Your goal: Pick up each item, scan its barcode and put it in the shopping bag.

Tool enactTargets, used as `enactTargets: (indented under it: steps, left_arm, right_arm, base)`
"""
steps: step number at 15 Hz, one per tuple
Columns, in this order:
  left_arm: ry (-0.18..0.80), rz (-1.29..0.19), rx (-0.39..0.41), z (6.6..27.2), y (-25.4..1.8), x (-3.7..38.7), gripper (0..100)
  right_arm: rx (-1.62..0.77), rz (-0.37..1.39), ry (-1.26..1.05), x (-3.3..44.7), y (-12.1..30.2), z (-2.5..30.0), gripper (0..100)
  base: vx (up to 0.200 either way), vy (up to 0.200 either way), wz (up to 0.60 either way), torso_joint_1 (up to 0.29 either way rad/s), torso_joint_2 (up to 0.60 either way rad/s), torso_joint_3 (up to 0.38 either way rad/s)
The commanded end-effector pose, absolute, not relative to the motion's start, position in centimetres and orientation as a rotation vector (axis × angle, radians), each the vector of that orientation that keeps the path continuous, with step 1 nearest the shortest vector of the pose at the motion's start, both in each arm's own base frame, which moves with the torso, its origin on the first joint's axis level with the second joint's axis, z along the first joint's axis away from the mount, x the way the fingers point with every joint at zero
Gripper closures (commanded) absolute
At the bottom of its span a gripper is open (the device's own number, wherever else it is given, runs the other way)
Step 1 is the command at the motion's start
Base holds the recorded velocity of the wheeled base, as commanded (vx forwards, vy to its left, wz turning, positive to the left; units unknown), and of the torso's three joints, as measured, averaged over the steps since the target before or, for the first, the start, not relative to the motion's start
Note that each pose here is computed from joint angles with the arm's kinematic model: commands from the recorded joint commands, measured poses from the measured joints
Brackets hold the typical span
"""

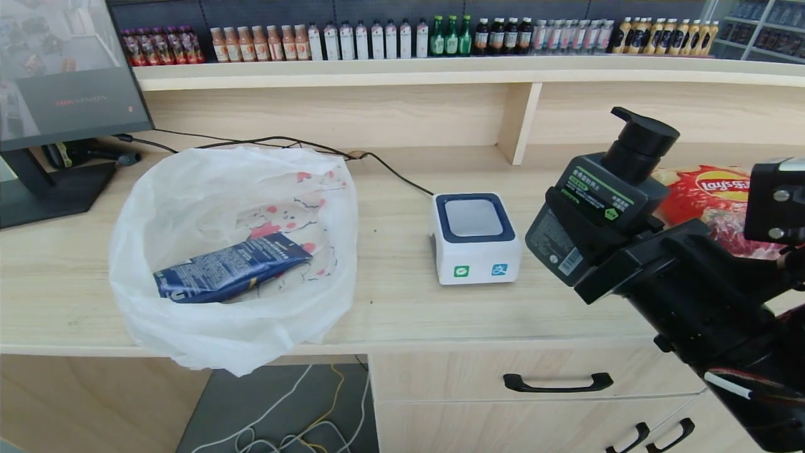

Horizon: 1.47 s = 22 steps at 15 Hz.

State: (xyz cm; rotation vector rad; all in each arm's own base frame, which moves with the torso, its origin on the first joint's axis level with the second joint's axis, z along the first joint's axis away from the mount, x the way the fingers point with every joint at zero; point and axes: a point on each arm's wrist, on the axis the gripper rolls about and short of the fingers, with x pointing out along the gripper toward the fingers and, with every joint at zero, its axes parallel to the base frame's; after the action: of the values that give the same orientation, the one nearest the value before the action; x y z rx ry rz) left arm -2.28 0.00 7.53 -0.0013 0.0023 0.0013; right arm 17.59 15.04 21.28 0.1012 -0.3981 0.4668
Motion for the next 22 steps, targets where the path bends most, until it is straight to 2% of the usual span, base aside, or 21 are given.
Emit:
enactTargets:
  steps: [1, 4, 12, 14, 17, 20, 22]
  left_arm:
    - [0.002, 0.0, 0.0, 7.5, 0.0, -2.3, 0]
    - [0.002, 0.002, 0.002, 7.5, 0.0, -2.3, 0]
    - [0.0, 0.0, 0.0, 7.5, 0.0, -2.3, 0]
    - [0.0, 0.002, 0.0, 7.5, 0.0, -2.3, 0]
    - [0.0, 0.002, 0.0, 7.5, 0.0, -2.3, 0]
    - [0.0, 0.0, 0.0, 7.5, 0.0, -2.3, 0]
    - [0.0, 0.002, 0.0, 7.5, 0.0, -2.3, 0]
  right_arm:
    - [0.102, 0.468, -0.401, 17.5, 15.0, 21.3, 100]
    - [0.109, 0.458, -0.405, 17.3, 14.6, 21.5, 100]
    - [0.062, 0.436, -0.439, 17.3, 14.3, 22.0, 100]
    - [-0.021, 0.465, -0.472, 18.1, 14.5, 22.1, 100]
    - [-0.322, 0.491, -0.572, 19.8, 13.5, 22.0, 100]
    - [-0.55, 0.49, -0.735, 21.3, 13.2, 23.6, 100]
    - [-0.73, 0.493, -0.831, 22.7, 11.6, 24.0, 100]
  base:
    - [0.0, 0.2, 0.0, 0.002, 0.0, 0.007]
    - [0.0, 0.2, 0.0, 0.004, 0.0, -0.001]
    - [0.0, 0.0, 0.0, 0.0, 0.0, 0.0]
    - [0.0, 0.0, 0.0, 0.0, 0.0, 0.0]
    - [0.0, 0.0, 0.0, 0.0, 0.0, 0.0]
    - [0.0, 0.0, 0.0, 0.0, 0.0, 0.0]
    - [0.0, 0.0, 0.0, 0.0, 0.0, 0.0]
